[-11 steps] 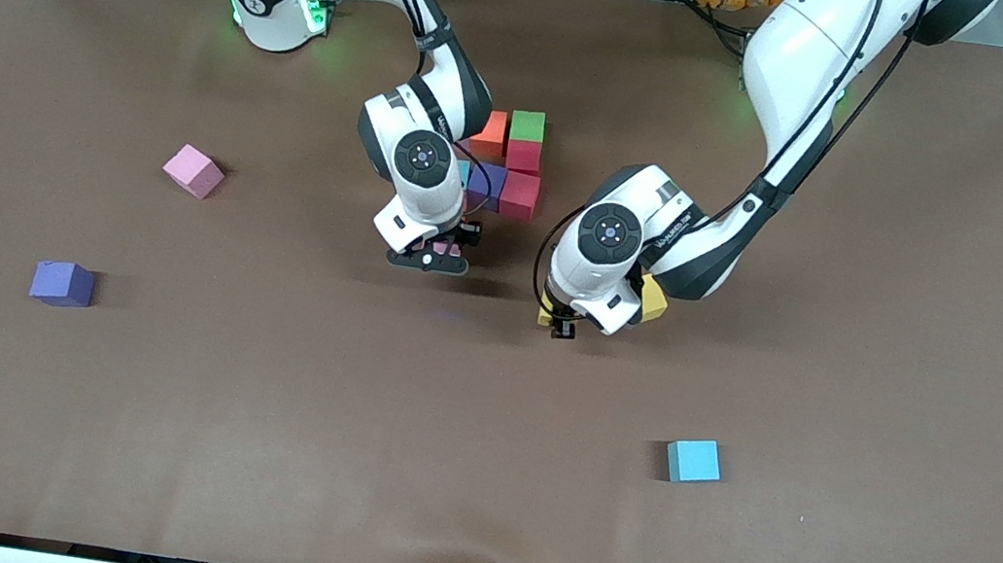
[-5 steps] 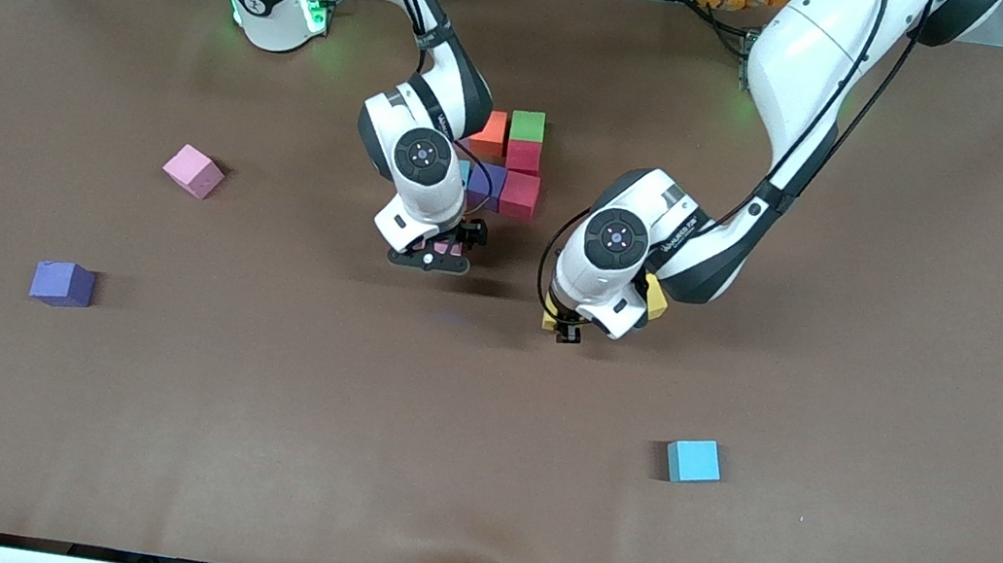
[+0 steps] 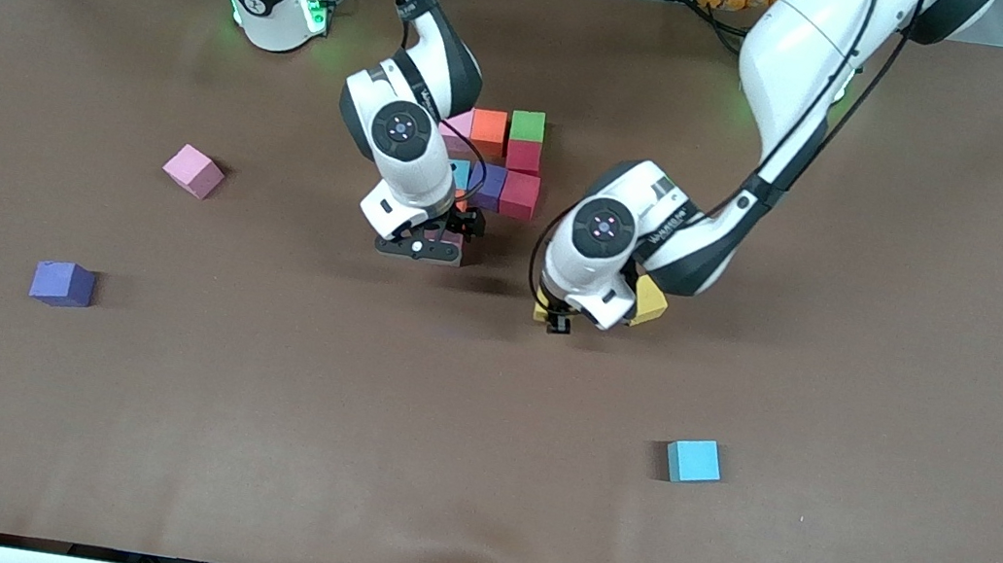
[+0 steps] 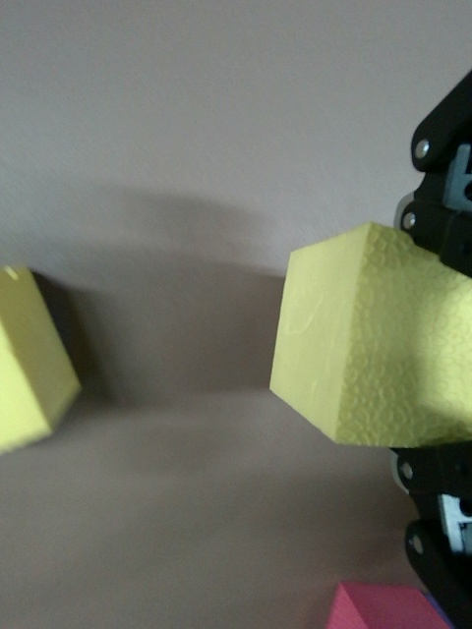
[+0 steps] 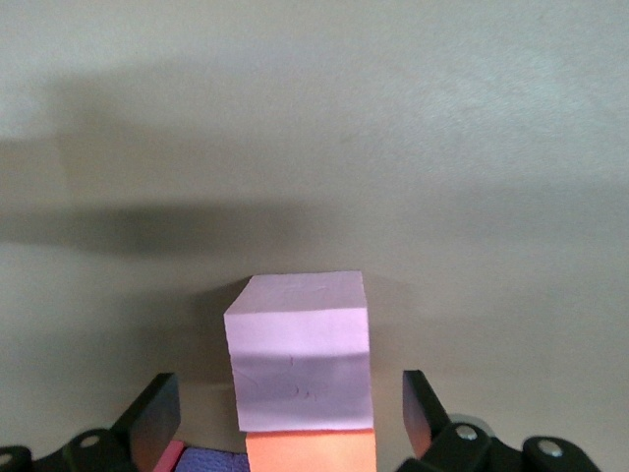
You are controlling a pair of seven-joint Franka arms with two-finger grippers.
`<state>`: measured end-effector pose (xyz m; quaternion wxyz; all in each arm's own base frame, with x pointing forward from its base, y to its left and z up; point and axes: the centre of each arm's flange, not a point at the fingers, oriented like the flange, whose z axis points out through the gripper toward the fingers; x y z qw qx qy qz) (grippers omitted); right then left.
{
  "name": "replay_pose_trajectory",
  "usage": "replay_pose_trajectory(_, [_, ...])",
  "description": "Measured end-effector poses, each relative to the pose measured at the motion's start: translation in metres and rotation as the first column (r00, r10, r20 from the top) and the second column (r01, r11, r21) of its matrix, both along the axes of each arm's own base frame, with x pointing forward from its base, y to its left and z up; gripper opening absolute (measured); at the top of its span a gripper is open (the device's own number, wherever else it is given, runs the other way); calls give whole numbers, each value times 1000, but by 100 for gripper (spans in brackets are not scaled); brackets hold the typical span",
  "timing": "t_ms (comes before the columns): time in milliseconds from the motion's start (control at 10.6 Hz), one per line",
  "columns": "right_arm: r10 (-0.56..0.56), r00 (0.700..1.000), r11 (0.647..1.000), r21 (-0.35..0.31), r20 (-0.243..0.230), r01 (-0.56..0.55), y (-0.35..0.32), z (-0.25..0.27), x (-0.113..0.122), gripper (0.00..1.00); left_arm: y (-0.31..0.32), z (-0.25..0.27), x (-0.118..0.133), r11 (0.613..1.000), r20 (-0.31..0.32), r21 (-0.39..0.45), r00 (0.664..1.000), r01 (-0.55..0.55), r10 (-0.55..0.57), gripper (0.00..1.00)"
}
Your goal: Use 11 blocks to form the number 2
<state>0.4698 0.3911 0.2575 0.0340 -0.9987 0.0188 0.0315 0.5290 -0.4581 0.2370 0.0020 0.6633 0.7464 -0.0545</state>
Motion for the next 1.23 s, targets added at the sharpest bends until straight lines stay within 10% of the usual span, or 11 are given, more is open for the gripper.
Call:
replay_pose_trajectory(566, [-62, 996, 994, 89, 72, 55, -169, 151, 74, 100, -54, -8, -41, 997, -16, 4, 997, -71, 71, 60])
replay_pose_trajectory(1227, [-47, 994, 996, -75, 95, 54, -323, 298, 119, 100, -97, -38, -70, 999, 0, -35, 1000, -31, 31, 60])
